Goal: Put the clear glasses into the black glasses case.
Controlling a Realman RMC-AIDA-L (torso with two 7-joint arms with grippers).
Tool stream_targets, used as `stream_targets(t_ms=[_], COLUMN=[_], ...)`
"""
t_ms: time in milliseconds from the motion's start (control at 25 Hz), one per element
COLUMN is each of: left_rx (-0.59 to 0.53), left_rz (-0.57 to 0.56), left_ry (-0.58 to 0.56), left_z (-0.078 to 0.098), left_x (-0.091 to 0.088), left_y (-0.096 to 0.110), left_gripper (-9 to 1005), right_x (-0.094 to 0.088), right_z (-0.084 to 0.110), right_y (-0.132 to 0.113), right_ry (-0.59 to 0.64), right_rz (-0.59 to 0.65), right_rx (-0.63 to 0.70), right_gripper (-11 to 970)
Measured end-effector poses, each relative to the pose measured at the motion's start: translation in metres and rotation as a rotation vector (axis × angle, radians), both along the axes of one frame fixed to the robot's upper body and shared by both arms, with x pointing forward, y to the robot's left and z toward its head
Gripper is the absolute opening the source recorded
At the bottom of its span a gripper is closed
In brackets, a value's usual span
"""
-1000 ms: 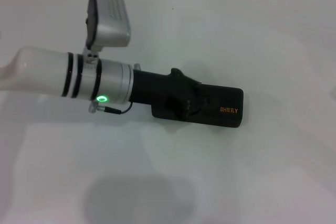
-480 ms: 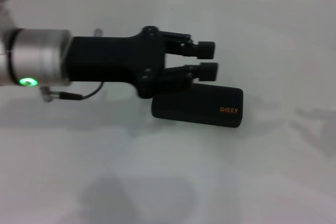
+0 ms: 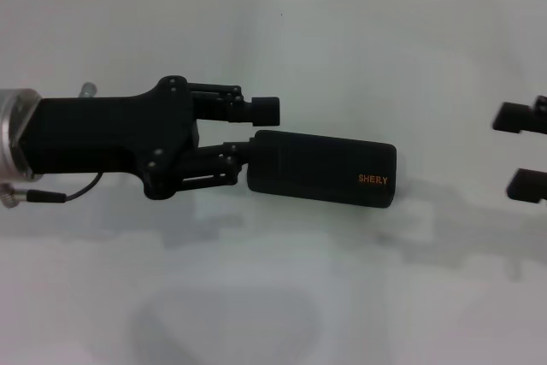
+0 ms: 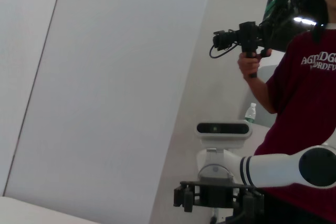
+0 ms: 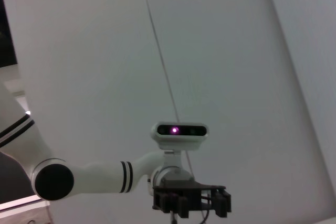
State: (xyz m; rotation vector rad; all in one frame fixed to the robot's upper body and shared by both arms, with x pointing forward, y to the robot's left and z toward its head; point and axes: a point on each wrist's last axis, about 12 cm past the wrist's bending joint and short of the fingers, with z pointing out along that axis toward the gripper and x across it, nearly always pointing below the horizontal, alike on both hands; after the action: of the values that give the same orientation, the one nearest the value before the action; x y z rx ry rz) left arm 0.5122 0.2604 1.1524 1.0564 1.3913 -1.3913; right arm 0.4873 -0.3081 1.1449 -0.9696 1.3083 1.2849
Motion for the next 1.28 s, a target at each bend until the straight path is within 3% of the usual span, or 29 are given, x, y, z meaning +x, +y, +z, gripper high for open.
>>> stream_targets(t_ms=[240, 560, 1280], left_rx=[0.002, 0.003, 0.021], left_rz=[0.008, 0.009, 0.011], left_ry=[-0.003, -0.004, 0.006], left_z=[-0.002, -0.002, -0.005], left_x=[-0.003, -0.003, -0.005], left_y=[0.004, 0.005, 0.006], left_gripper=[461, 462, 461], right_x=[0.018, 0.028, 0.028], right_z=[0.002, 0.000, -0.002], right_y=[0.021, 0.042, 0.045], right_ry=[-0.005, 0.000, 0.008], right_rz=[0.048, 0.100, 0.105], right_rx=[-0.030, -0.042, -0.040], right_gripper=[720, 720, 721])
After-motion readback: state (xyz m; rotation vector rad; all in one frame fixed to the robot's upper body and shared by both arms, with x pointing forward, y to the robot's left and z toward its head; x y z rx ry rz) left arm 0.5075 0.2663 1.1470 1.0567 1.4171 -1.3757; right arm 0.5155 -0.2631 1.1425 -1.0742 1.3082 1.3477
